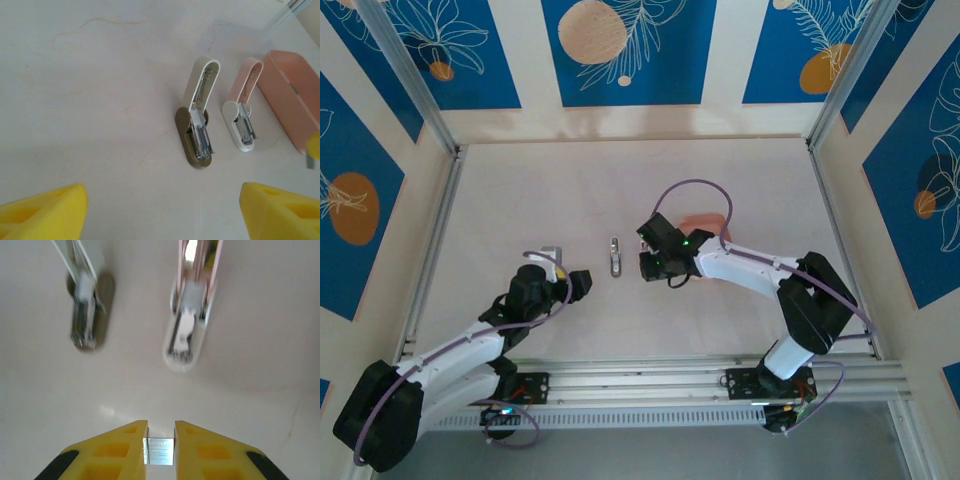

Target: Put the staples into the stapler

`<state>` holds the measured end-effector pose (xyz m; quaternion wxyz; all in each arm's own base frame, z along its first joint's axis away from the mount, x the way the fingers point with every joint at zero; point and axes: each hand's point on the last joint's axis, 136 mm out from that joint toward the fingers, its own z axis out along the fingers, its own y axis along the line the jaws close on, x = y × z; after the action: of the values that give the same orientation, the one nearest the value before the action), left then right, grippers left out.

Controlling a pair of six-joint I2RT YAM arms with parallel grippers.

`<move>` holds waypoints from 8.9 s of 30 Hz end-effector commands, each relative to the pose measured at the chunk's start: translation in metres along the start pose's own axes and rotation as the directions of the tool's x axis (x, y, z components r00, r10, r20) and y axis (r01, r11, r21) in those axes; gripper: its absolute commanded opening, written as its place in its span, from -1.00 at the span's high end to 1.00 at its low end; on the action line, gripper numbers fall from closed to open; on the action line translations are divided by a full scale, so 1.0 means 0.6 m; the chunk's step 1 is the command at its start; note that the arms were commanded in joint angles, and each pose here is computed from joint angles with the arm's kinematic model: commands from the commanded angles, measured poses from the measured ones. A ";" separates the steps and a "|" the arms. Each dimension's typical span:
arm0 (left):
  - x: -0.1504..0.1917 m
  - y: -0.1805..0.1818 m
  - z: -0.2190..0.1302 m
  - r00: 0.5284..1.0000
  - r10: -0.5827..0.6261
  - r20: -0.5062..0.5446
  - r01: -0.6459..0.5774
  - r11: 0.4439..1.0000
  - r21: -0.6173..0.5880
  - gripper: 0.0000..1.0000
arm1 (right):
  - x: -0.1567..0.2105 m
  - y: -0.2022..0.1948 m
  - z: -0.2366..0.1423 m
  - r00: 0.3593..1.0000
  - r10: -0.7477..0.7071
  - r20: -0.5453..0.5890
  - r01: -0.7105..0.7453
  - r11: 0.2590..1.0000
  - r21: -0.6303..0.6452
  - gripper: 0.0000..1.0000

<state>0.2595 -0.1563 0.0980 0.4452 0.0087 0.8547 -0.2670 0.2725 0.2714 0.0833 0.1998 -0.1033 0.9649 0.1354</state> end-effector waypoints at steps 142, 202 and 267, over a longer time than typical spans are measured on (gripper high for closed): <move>-0.013 0.012 0.026 0.997 -0.035 -0.073 0.037 0.999 0.027 -0.60 | -0.015 -0.041 0.097 0.983 0.008 -0.184 0.005 0.997 0.071 0.46; 0.081 -0.214 0.152 0.806 -0.162 -0.569 0.324 0.926 0.196 0.39 | 0.029 -0.045 -0.008 0.972 0.228 -0.051 -0.232 0.927 -0.293 0.16; 0.130 -0.205 0.187 0.749 -0.108 -0.653 0.259 0.956 0.139 0.53 | 0.043 -0.055 -0.002 0.967 0.245 -0.068 -0.254 0.919 -0.301 0.25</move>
<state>0.2706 -0.3228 0.0403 0.1065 0.0490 0.9187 -0.3771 0.2631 0.2367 0.0646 0.1545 -0.0051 0.9422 0.2973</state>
